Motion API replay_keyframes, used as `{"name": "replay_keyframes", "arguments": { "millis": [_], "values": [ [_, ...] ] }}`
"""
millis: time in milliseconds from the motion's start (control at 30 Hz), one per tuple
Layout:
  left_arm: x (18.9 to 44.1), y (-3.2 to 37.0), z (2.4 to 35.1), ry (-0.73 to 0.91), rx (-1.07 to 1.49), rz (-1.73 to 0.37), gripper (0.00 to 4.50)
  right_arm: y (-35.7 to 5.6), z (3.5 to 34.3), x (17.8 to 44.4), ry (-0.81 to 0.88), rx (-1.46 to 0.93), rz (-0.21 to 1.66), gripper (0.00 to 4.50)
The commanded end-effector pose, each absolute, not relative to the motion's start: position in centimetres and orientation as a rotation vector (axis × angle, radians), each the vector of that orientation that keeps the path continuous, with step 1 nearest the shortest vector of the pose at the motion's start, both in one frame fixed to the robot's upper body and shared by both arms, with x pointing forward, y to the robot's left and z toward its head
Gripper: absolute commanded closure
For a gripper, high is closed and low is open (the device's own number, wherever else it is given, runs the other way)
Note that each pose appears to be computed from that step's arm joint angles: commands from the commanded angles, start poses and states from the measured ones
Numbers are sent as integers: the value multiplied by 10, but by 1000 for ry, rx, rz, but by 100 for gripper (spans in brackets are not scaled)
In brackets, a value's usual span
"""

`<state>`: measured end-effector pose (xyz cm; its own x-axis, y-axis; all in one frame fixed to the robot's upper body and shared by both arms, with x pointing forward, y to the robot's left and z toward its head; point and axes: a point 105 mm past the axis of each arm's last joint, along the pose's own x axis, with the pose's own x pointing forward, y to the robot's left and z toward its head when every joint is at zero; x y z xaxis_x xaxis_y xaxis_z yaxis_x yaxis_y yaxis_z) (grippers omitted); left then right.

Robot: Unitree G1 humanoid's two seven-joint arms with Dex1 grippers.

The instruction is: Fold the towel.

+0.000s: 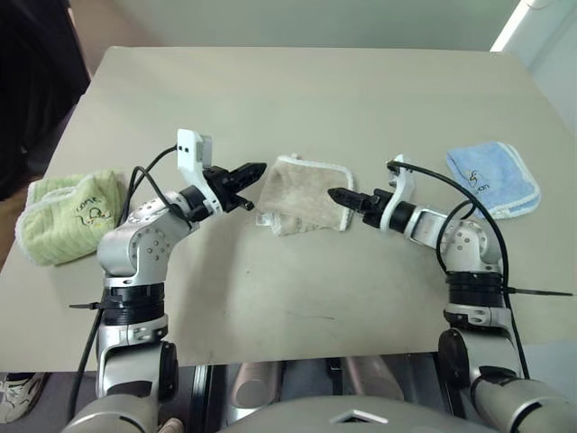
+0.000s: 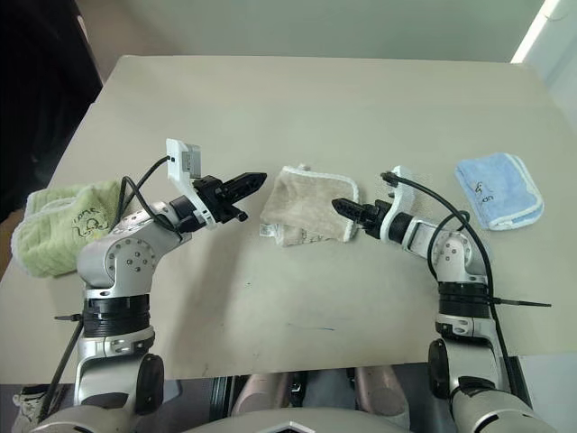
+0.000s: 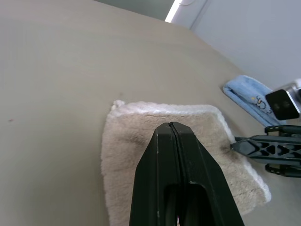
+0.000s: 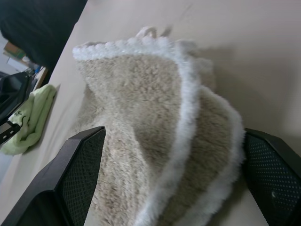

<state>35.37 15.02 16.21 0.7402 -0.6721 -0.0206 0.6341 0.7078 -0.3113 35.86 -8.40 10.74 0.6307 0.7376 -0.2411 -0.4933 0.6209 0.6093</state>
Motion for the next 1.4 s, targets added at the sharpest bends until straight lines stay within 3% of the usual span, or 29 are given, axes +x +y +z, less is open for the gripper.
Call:
{"name": "replay_keyframes", "arguments": {
  "millis": [33, 400, 500, 833, 1000, 1100, 1267, 1400],
  "values": [
    [350, 149, 177, 78, -289, -749, 450, -65, 112, 357, 518, 524, 816, 2],
    [349, 147, 177, 68, -297, -749, 450, -56, 112, 363, 527, 559, 809, 2],
    [349, 147, 177, 65, -299, -749, 450, -63, 113, 364, 512, 585, 785, 88],
    [351, 143, 176, 69, -304, -759, 450, -76, 126, 363, 449, 647, 752, 443],
    [351, 141, 176, 69, -306, -762, 450, -83, 137, 362, 408, 667, 733, 447],
    [350, 141, 176, 68, -309, -762, 450, -107, 169, 368, 282, 701, 672, 447],
    [350, 141, 174, 71, -318, -759, 450, -196, 233, 374, 27, 725, 409, 447],
    [349, 138, 171, 79, -328, -767, 450, -251, 252, 368, -55, 749, 219, 447]
  ]
}}
